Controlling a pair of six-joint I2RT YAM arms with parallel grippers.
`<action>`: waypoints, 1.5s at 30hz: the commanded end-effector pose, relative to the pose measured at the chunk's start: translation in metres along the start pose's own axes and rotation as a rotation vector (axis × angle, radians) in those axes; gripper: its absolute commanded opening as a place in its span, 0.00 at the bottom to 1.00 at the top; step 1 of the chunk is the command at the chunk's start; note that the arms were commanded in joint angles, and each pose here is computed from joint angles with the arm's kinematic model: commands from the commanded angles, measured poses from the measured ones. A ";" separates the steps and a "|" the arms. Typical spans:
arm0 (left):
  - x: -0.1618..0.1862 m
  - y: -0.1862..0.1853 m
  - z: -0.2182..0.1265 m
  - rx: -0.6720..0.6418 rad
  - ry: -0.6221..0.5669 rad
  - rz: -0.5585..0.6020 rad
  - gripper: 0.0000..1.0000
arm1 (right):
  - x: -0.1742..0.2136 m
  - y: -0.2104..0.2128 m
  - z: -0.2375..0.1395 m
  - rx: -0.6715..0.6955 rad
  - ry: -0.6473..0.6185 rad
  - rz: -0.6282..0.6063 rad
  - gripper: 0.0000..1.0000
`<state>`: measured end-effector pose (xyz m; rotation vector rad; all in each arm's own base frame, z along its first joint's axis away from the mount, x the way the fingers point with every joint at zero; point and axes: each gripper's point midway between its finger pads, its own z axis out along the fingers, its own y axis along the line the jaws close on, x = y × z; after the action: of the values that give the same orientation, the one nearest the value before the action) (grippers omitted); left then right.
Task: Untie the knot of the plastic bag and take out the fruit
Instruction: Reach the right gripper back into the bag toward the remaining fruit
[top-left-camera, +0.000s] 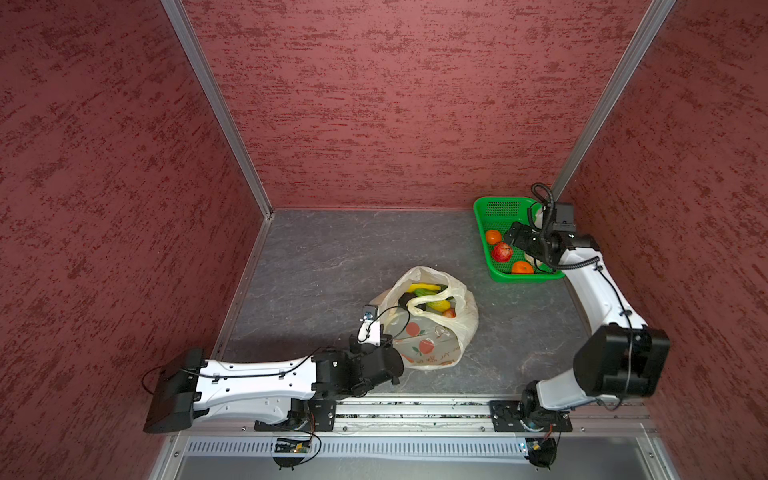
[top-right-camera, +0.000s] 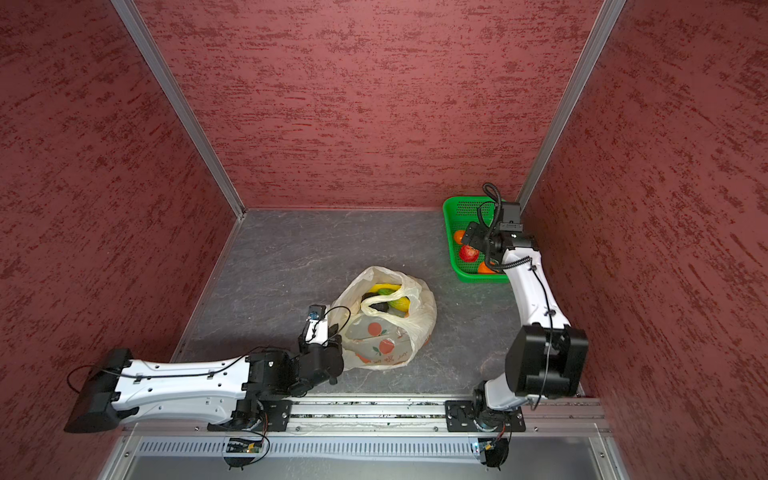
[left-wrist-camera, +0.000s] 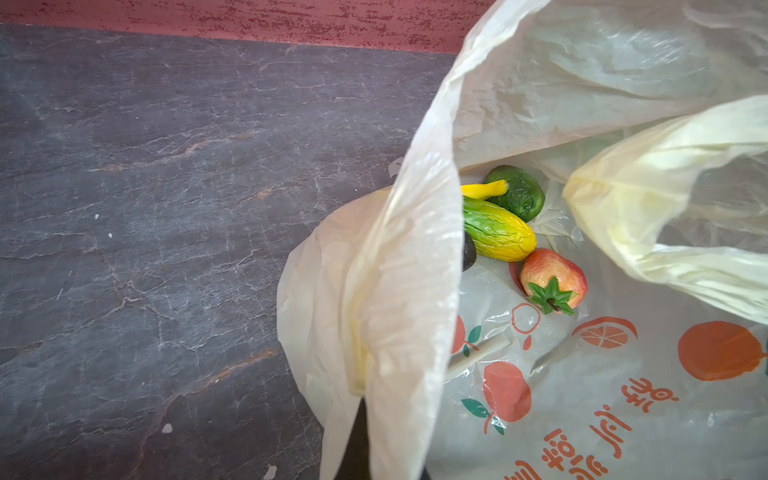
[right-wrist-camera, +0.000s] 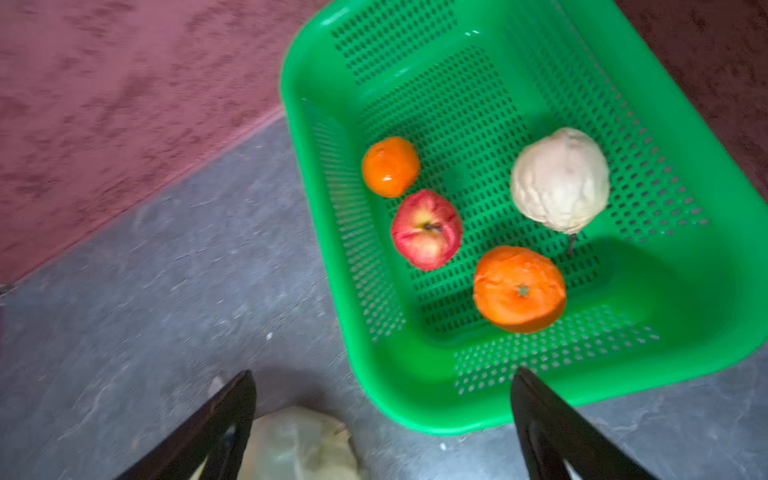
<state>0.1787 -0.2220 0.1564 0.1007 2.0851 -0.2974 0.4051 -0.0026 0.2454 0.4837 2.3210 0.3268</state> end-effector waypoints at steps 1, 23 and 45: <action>-0.013 -0.011 -0.004 0.039 -0.034 -0.012 0.00 | 0.045 0.022 -0.034 -0.086 0.110 -0.043 0.98; -0.015 -0.007 -0.009 0.074 -0.043 -0.021 0.00 | 0.247 0.197 -0.152 -0.512 0.386 -0.258 0.93; -0.022 0.000 -0.013 0.060 -0.072 -0.032 0.00 | 0.377 0.179 -0.076 -0.337 0.521 -0.675 0.83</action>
<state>0.1785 -0.2216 0.1822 0.0846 2.0195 -0.4008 0.1394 0.3081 0.1357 -0.5613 2.7243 0.5749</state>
